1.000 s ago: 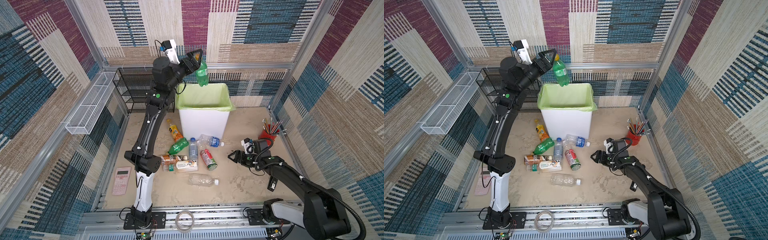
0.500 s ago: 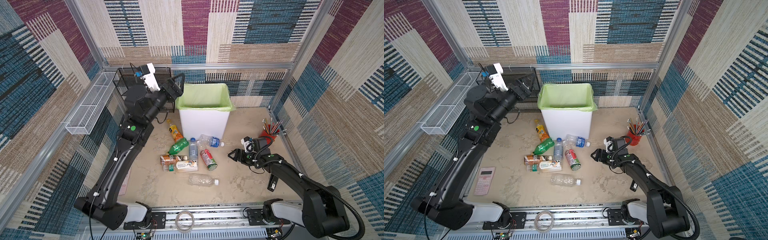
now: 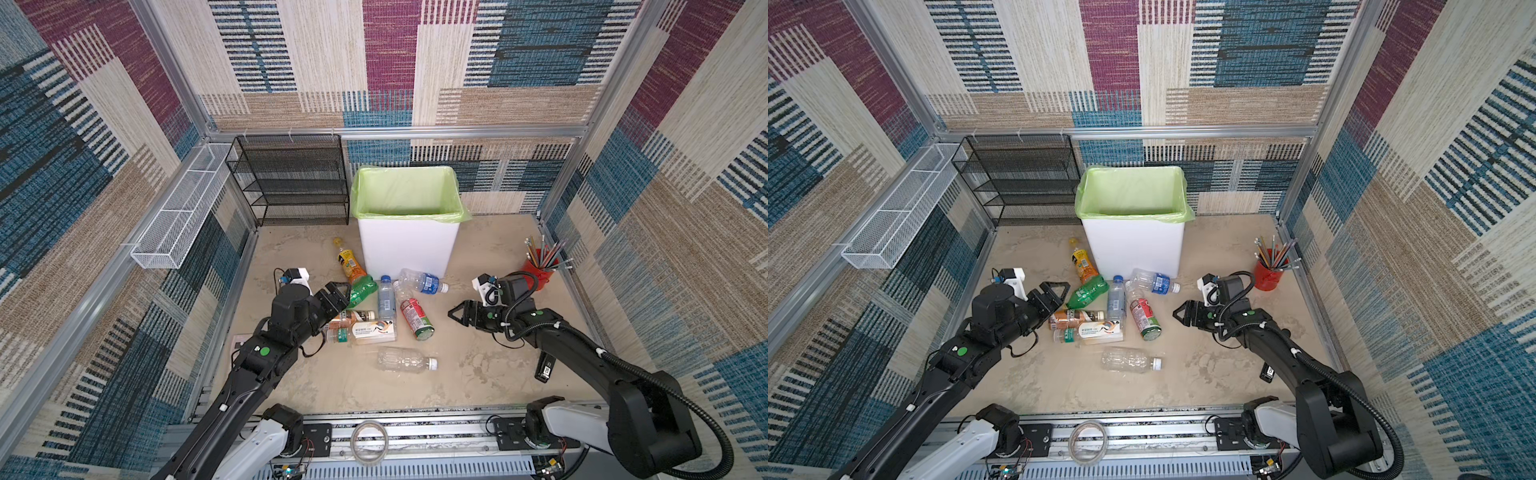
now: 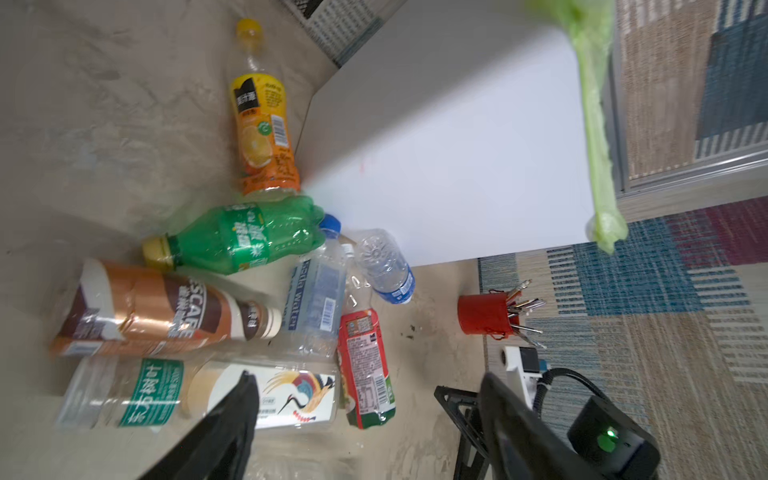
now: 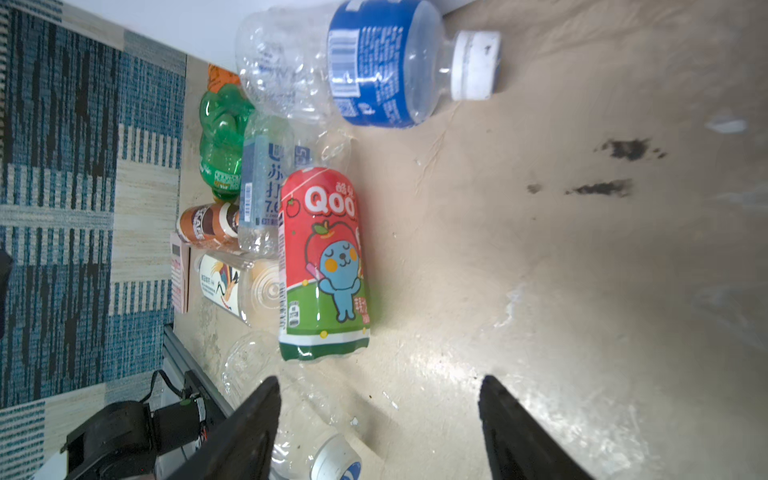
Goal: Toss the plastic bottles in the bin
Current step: 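Open the left gripper over the bin and lower it back to the pile, then lower the right gripper onto the red Qoo bottle and close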
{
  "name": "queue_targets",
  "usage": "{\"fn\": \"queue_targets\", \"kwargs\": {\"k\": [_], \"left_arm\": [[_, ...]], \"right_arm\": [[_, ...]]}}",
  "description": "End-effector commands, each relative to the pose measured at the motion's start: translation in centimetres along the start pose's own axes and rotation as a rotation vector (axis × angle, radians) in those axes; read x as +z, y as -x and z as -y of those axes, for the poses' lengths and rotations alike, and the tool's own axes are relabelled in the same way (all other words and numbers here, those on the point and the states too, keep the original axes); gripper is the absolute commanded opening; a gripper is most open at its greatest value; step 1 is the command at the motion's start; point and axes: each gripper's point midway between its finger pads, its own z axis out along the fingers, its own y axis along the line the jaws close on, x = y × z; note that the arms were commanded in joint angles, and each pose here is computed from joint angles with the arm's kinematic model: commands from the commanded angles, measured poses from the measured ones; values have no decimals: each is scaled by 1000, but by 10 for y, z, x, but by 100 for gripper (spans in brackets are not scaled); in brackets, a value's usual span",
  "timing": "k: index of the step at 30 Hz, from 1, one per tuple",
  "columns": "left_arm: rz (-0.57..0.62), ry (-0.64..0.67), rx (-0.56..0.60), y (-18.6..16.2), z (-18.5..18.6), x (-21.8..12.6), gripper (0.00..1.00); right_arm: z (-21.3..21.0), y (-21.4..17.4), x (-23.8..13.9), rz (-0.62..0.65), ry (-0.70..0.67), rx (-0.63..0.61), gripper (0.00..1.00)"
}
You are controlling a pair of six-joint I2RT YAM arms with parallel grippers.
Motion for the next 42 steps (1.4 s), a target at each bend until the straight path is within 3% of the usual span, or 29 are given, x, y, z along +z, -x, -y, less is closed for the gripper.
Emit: {"fn": "queue_targets", "kwargs": {"k": [1, 12, 42], "left_arm": [[-25, 93, -91, -13, -28, -1, 84], [-134, 165, -162, -43, -55, 4, 82], [-141, 187, -200, -49, -64, 3, 81]], "right_arm": [[-15, 1, 8, 4, 28, -39, 77], [-32, 1, 36, -42, -3, -102, 77], [-43, 2, 96, -153, -66, -212, 80]]}}
